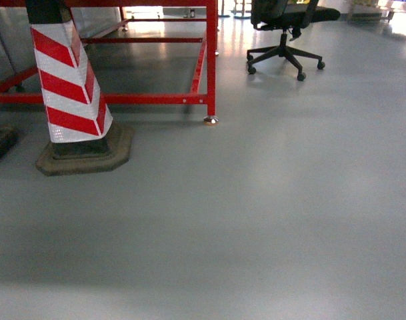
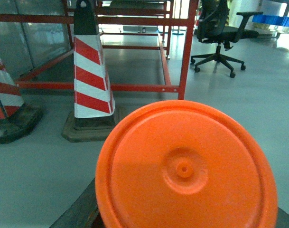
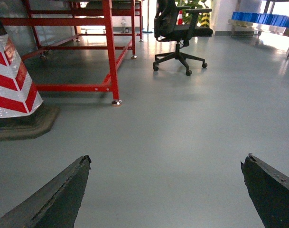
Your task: Pick capacitor and pack into box
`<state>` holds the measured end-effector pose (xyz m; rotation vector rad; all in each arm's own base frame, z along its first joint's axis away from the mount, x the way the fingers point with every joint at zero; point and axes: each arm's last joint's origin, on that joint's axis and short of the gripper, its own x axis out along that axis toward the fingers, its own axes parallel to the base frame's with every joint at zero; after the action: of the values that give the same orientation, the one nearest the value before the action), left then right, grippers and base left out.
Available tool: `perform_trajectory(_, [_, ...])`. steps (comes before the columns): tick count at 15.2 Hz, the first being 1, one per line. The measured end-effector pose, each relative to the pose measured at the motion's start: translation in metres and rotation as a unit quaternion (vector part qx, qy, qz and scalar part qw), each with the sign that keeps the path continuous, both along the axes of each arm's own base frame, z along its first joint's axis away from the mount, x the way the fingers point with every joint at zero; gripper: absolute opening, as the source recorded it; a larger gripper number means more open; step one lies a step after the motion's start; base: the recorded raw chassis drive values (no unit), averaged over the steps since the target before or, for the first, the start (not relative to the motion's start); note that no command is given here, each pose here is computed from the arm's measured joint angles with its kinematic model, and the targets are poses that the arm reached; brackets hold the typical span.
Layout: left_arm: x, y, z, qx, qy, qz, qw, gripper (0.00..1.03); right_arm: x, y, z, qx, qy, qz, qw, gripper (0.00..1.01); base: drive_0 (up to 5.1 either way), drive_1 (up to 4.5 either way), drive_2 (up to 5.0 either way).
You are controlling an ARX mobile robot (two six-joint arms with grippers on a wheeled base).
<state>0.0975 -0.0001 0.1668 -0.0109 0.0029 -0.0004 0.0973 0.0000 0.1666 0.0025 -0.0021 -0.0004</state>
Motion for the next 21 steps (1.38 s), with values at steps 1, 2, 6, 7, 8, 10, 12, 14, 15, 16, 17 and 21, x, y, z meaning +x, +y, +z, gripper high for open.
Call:
perform_trajectory(1, [0.0000, 0.0000, -0.0001, 0.000, 0.001, 0.000, 1.0000, 0.44, 0.0000, 0.0000, -0.0001, 0.000, 0.000, 0.000, 1.0000, 0.98, -5.1, 2.34, 2.3])
perform_trajectory(2, [0.0000, 0.0000, 0.0000, 0.000, 0.000, 0.000, 1.0000, 0.44, 0.0000, 0.0000, 0.0001, 0.000, -0.001, 0.000, 1.0000, 0.98, -5.1, 2.38, 2.4])
perform_trajectory(6, [0.0000, 0.0000, -0.0001, 0.000, 0.000, 0.000, 1.0000, 0.44, 0.0000, 0.0000, 0.0003, 0.000, -0.001, 0.000, 1.0000, 0.98, -5.1, 2.32, 2.3])
perform_trajectory(7, [0.0000, 0.0000, 0.0001, 0.000, 0.000, 0.000, 1.0000, 0.44, 0.0000, 0.0000, -0.0001, 0.000, 0.001, 0.000, 1.0000, 0.98, -5.1, 2.38, 2.4])
perform_trajectory(8, [0.0000, 0.0000, 0.0001, 0.000, 0.000, 0.000, 1.0000, 0.44, 0.0000, 0.0000, 0.0000, 0.000, 0.000, 0.000, 1.0000, 0.98, -5.1, 2.39, 2.4])
perform_trajectory(10, [0.0000, 0.0000, 0.0001, 0.000, -0.001, 0.000, 1.0000, 0.44, 0.0000, 0.0000, 0.0003, 0.000, -0.002, 0.000, 1.0000, 0.98, -5.0, 2.42, 2.4])
perform_trajectory(12, [0.0000, 0.0000, 0.0002, 0.000, -0.001, 0.000, 1.0000, 0.44, 0.0000, 0.0000, 0.0001, 0.000, 0.000, 0.000, 1.0000, 0.98, -5.0, 2.44, 2.4])
perform_trajectory(14, [0.0000, 0.0000, 0.0000, 0.000, 0.000, 0.000, 1.0000, 0.44, 0.0000, 0.0000, 0.0000, 0.000, 0.000, 0.000, 1.0000, 0.98, -5.0, 2.44, 2.4])
perform_trajectory(15, [0.0000, 0.0000, 0.0000, 0.000, 0.000, 0.000, 1.0000, 0.44, 0.0000, 0.0000, 0.0000, 0.000, 0.000, 0.000, 1.0000, 0.98, -5.0, 2.46, 2.5])
perform_trajectory(16, [0.0000, 0.0000, 0.0000, 0.000, 0.000, 0.000, 1.0000, 0.44, 0.0000, 0.0000, -0.0001, 0.000, 0.000, 0.000, 1.0000, 0.98, -5.0, 2.44, 2.4])
perform_trajectory(17, [0.0000, 0.0000, 0.0000, 0.000, 0.000, 0.000, 1.0000, 0.44, 0.0000, 0.0000, 0.0000, 0.000, 0.000, 0.000, 1.0000, 0.98, -5.1, 2.37, 2.4])
perform_trajectory(21, [0.0000, 0.0000, 0.0001, 0.000, 0.000, 0.000, 1.0000, 0.44, 0.0000, 0.0000, 0.0003, 0.000, -0.002, 0.000, 1.0000, 0.98, -4.9, 2.50, 2.5])
